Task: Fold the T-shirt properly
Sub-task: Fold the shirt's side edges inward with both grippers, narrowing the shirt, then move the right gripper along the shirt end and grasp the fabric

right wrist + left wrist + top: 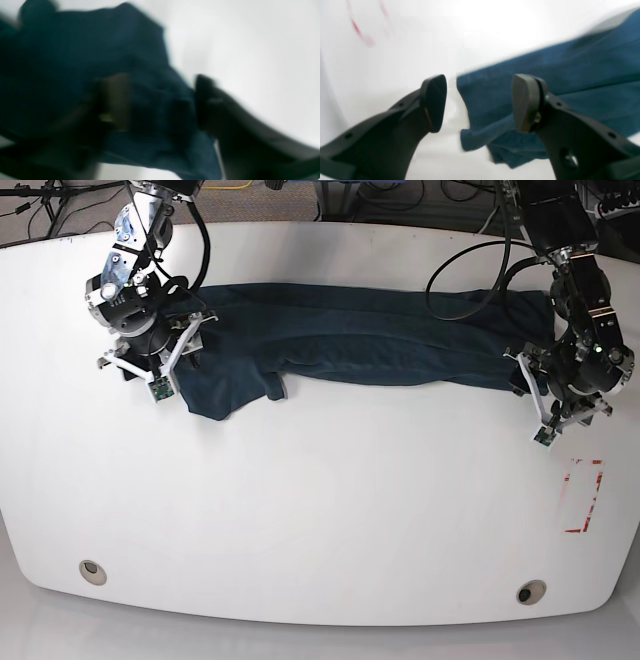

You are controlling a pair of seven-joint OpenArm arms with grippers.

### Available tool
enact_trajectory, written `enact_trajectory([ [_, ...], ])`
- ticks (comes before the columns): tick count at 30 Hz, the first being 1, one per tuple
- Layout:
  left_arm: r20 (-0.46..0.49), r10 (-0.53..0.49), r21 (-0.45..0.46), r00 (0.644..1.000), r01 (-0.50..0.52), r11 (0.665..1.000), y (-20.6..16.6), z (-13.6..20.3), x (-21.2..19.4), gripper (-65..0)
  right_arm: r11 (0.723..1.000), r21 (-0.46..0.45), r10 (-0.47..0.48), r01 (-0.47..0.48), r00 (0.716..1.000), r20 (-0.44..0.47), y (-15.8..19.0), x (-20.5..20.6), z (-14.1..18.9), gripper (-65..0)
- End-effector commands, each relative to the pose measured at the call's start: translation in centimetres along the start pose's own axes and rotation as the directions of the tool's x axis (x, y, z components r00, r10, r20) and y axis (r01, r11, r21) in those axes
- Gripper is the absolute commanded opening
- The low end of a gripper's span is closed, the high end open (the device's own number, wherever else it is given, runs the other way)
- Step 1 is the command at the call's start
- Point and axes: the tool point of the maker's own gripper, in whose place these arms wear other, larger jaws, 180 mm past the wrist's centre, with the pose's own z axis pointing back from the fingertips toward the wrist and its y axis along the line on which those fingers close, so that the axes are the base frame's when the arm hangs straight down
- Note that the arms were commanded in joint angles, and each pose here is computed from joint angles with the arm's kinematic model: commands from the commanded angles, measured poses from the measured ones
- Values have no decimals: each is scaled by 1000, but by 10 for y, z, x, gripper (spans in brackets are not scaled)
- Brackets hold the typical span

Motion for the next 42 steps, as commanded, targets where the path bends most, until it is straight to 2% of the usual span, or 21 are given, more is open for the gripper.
enact_trajectory([
  [1,-30,0,-10,1000,0,1000,-2,-9,-13,-269,1000,-7,-3,3,1000,3,-6,-3,-1,-558],
  [3,-53,1,-22,999,-2,1000,-7,-16,-26,-297,1000,0,-5,5,1000,-16,-5,-10,-3,-633],
  [4,-59,1,-25,998,-2,1000,-9,-19,-31,-331,1000,-2,0,0,1000,-24,-7,-12,-3,-642],
  [9,-106,-11,-39,994,7,999,-11,-26,-55,-481,1000,13,-8,9,998,-70,-9,-28,-10,-615],
  [11,-110,-6,-48,994,1,999,-12,-29,-58,-499,1000,12,-7,8,997,-72,-14,-31,-13,-612],
  [16,-114,16,-85,993,-26,996,-20,-41,-65,-479,998,38,-46,48,998,-50,-21,-39,-33,-612],
  [23,-92,56,-104,994,-66,992,-13,-55,-48,-429,997,36,-68,71,996,-66,-48,-41,-52,-612],
  [29,-71,71,-102,995,-78,992,-5,-57,-31,-417,999,9,-53,54,998,-32,-64,-21,-52,-612],
  [35,-70,65,-91,995,-71,993,2,-52,-21,-417,998,-55,15,-14,1000,18,-79,8,-32,-606],
  [38,-39,59,-61,997,-62,996,11,-43,-9,-415,996,-79,44,-42,999,25,-82,21,-23,-545],
  [40,-11,51,-47,999,-51,998,12,-37,-1,-415,994,-99,57,-52,997,50,-86,37,-18,-461],
  [42,33,47,-40,998,-45,998,7,-31,13,-414,994,-99,48,-41,996,71,-84,48,-20,-330],
])
